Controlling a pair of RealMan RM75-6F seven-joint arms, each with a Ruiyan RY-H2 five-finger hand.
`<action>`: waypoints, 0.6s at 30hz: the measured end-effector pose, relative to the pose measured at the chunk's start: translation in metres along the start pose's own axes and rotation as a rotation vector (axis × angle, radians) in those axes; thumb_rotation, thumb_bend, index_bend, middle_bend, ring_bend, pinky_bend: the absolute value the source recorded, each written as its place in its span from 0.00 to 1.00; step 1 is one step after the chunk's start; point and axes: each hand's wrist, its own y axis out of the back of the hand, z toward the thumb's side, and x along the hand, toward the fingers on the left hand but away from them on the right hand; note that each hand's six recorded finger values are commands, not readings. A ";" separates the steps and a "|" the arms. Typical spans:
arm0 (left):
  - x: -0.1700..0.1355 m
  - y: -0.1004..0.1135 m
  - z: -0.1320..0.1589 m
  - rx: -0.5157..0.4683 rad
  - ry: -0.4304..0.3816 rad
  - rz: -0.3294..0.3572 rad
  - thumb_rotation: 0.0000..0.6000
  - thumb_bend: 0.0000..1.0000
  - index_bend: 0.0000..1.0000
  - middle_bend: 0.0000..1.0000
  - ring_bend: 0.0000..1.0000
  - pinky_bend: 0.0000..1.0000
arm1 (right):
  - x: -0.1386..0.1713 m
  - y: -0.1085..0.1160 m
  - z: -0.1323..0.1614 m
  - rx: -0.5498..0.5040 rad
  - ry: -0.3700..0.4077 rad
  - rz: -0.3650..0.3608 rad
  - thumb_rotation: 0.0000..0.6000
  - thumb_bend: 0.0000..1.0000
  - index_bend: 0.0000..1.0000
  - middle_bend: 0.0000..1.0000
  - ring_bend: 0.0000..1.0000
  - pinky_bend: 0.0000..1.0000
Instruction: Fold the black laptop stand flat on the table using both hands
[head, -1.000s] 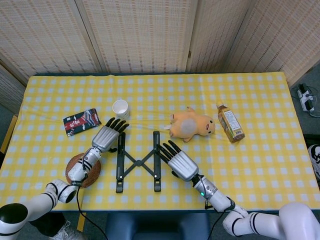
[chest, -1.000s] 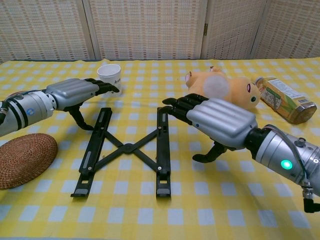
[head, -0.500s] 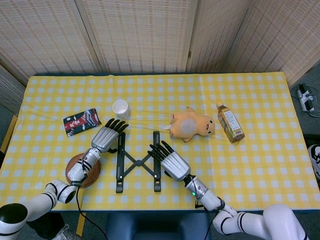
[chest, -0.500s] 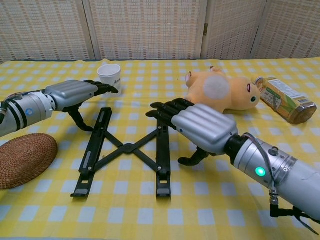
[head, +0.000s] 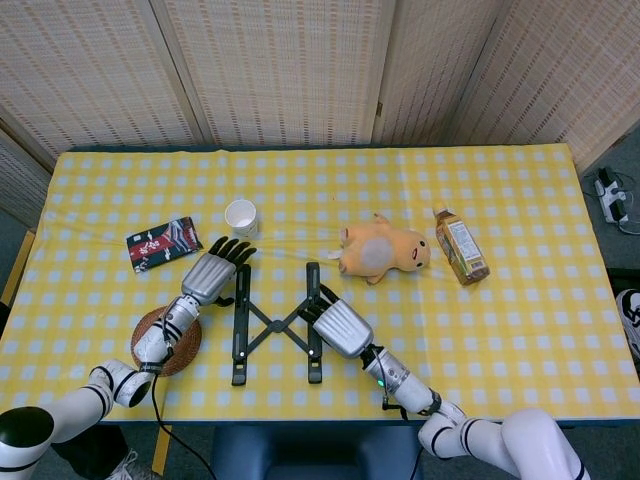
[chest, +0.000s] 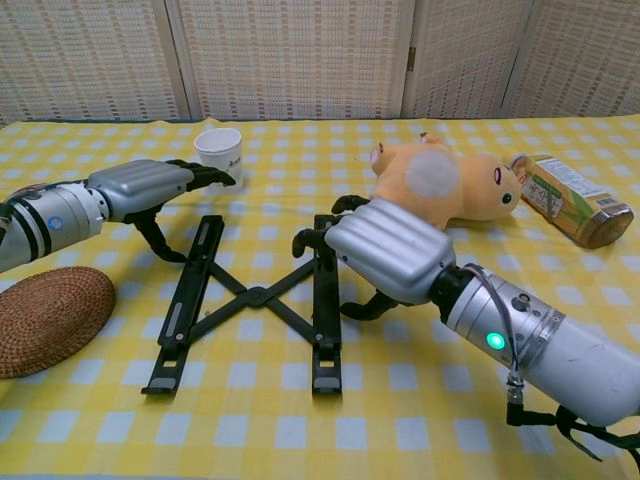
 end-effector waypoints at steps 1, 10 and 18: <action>0.000 0.000 0.000 0.000 0.000 -0.001 1.00 0.19 0.10 0.08 0.00 0.01 | 0.000 0.000 0.000 0.002 0.002 -0.002 1.00 0.26 0.31 0.48 0.41 0.17; -0.001 -0.002 0.000 -0.006 0.002 -0.006 1.00 0.19 0.10 0.08 0.00 0.01 | -0.001 -0.005 0.002 0.019 0.014 0.003 1.00 0.26 0.31 0.50 0.43 0.17; -0.002 -0.004 0.001 -0.011 -0.002 -0.010 1.00 0.19 0.10 0.08 0.00 0.01 | -0.002 -0.009 0.006 0.038 0.029 0.002 1.00 0.26 0.31 0.50 0.43 0.17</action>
